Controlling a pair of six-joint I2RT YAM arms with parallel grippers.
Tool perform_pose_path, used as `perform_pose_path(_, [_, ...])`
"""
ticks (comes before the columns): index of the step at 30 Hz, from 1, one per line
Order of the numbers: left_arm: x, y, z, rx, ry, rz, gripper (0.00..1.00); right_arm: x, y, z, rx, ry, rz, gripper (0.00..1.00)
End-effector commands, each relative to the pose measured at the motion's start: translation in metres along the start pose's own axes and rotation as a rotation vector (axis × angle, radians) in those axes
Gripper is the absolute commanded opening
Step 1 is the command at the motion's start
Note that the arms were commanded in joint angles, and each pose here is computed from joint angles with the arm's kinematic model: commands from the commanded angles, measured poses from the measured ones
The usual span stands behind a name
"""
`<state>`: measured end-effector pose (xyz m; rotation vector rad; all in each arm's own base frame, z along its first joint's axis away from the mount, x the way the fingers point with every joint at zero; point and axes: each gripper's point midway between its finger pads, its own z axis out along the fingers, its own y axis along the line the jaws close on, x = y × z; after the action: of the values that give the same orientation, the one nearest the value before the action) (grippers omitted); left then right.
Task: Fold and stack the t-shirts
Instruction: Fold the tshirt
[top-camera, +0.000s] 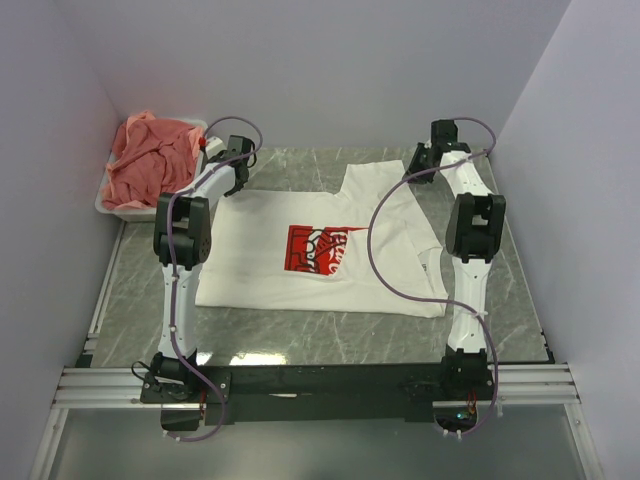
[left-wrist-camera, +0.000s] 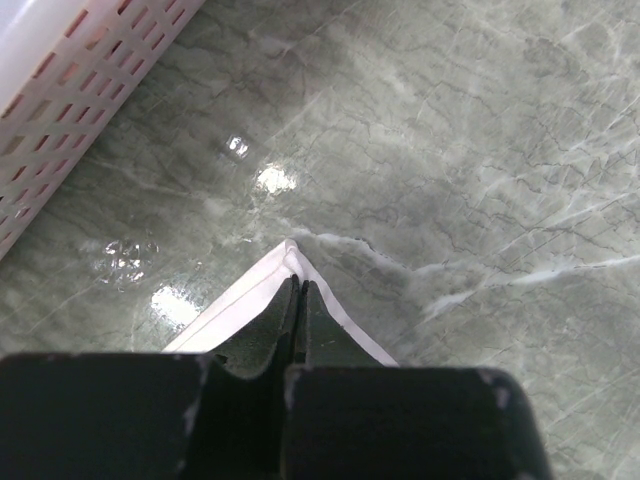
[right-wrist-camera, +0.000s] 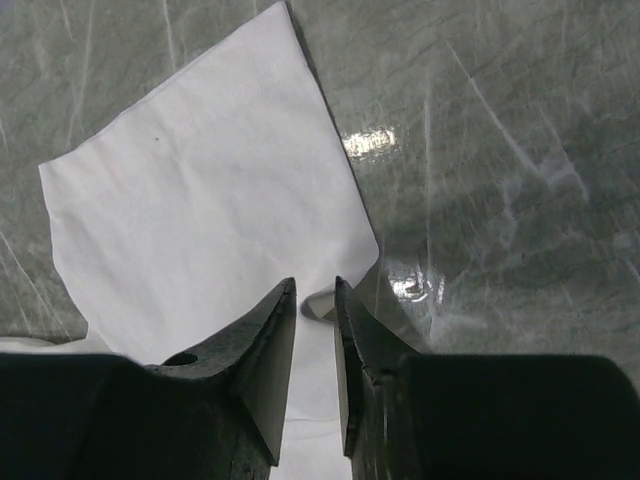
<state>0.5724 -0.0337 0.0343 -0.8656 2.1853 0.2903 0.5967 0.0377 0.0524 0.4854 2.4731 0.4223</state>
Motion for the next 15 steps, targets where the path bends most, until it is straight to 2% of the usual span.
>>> perform_pose_path(1, [-0.038, -0.011, -0.025, 0.068, -0.061, -0.049, 0.0, -0.005, 0.008, 0.001, -0.018, -0.008, -0.024, 0.29])
perform_pose_path(7, [-0.037, -0.012, -0.024, 0.071, -0.059, -0.05, 0.0, -0.004, 0.011, 0.001, -0.027, -0.007, -0.024, 0.27])
perform_pose_path(15, [-0.043, -0.014, -0.029, 0.099, -0.068, -0.067, 0.0, -0.015, 0.02, -0.008, -0.052, -0.044, -0.022, 0.06])
